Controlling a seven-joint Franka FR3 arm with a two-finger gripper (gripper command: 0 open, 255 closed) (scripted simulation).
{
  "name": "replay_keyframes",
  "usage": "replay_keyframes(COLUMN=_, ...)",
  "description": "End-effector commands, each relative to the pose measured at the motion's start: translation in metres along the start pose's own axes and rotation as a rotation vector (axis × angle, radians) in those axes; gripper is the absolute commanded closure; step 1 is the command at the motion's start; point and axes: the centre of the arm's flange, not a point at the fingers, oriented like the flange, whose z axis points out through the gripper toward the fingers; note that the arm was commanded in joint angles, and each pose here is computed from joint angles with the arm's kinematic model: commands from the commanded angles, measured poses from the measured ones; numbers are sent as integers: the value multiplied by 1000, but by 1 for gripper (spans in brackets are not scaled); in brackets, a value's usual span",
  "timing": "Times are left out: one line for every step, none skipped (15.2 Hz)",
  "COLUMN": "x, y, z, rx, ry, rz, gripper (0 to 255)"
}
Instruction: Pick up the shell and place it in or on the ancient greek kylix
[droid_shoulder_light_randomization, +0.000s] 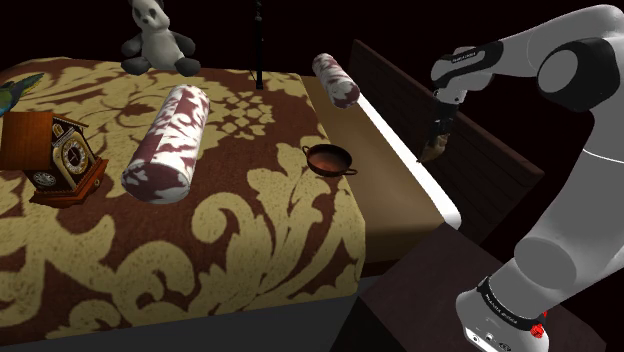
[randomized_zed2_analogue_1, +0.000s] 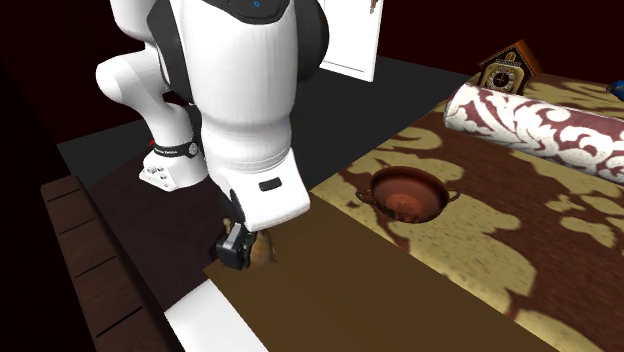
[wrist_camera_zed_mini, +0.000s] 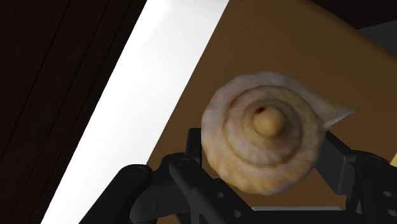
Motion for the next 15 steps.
replay_keyframes(x=-2, y=0, z=-11, rx=0, ry=0, rz=0, gripper=255)
replay_keyframes(x=-3, y=-1, z=-12, rx=0, ry=0, rz=0, gripper=255)
replay_keyframes(x=5, y=-11, z=-13, rx=0, ry=0, rz=0, gripper=255)
replay_keyframes(x=13, y=-22, z=-13, rx=0, ry=0, rz=0, gripper=255)
replay_keyframes(x=21, y=-32, z=-13, rx=0, ry=0, rz=0, gripper=255)
replay_keyframes(x=29, y=-43, z=-14, rx=0, ry=0, rz=0, gripper=255)
replay_keyframes(x=37, y=-53, z=-14, rx=0, ry=0, rz=0, gripper=255)
replay_keyframes(x=45, y=-64, z=-15, rx=0, ry=0, rz=0, gripper=255)
replay_keyframes(x=53, y=-74, z=-15, rx=0, ry=0, rz=0, gripper=255)
replay_keyframes(x=61, y=-85, z=-15, rx=0, ry=0, rz=0, gripper=255)
replay_keyframes(x=69, y=-95, z=-16, rx=0, ry=0, rz=0, gripper=255)
replay_keyframes(x=77, y=-106, z=-16, rx=0, ry=0, rz=0, gripper=255)
replay_keyframes(x=85, y=-116, z=-17, rx=0, ry=0, rz=0, gripper=255)
replay_keyframes(x=93, y=-127, z=-17, rx=0, ry=0, rz=0, gripper=255)
replay_keyframes(x=101, y=-137, z=-17, rx=0, ry=0, rz=0, gripper=255)
